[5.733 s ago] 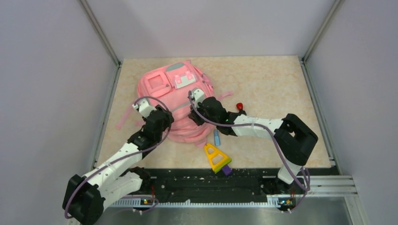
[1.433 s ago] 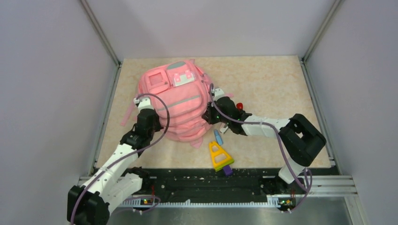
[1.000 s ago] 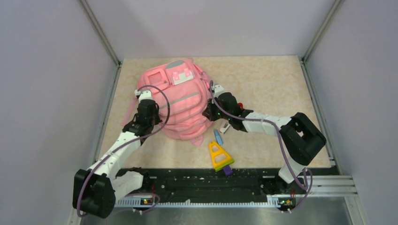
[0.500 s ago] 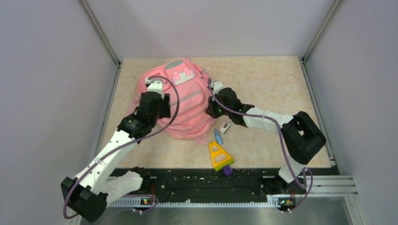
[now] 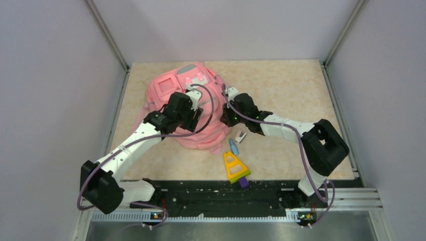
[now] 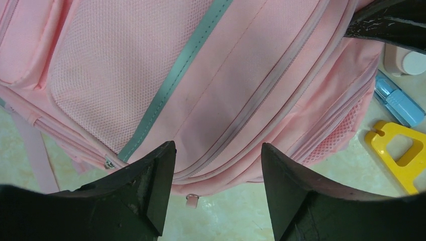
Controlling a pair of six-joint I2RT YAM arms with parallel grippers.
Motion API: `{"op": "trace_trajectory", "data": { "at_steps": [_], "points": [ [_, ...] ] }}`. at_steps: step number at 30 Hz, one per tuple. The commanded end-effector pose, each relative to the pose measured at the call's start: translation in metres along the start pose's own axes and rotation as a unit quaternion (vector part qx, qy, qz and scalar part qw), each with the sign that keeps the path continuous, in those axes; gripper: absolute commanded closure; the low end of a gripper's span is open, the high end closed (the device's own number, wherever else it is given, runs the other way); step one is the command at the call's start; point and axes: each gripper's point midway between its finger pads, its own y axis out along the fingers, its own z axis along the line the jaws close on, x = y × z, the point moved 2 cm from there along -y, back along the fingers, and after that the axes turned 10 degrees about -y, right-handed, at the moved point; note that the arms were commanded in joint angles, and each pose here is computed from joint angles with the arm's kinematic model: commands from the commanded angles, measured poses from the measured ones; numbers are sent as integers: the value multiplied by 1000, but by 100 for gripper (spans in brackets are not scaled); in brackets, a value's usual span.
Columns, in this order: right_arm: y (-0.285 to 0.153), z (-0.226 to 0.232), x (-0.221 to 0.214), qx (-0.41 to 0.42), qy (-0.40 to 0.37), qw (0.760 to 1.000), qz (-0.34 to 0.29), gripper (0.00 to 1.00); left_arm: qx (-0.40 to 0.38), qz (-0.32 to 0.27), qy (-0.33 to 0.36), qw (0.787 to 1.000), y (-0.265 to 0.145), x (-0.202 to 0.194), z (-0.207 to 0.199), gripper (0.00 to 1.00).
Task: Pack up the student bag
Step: Unzip the student bag at the center of the board.
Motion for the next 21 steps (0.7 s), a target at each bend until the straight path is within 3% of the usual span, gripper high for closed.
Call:
{"op": "trace_trajectory", "data": {
  "at_steps": [1,5,14,21],
  "points": [
    [-6,-6,36,-3,-19,999,-47,100,-4,-23,15,1000,8,14,-3,32],
    [-6,-4,35,2,-16,999,-47,100,3,-16,12,1000,12,14,-1,32],
    [-5,1,35,17,-11,999,-49,100,109,-33,-3,993,12,17,30,32],
    [-4,4,33,28,-7,998,-50,100,140,-83,-25,986,2,35,39,32]
  ]
}}
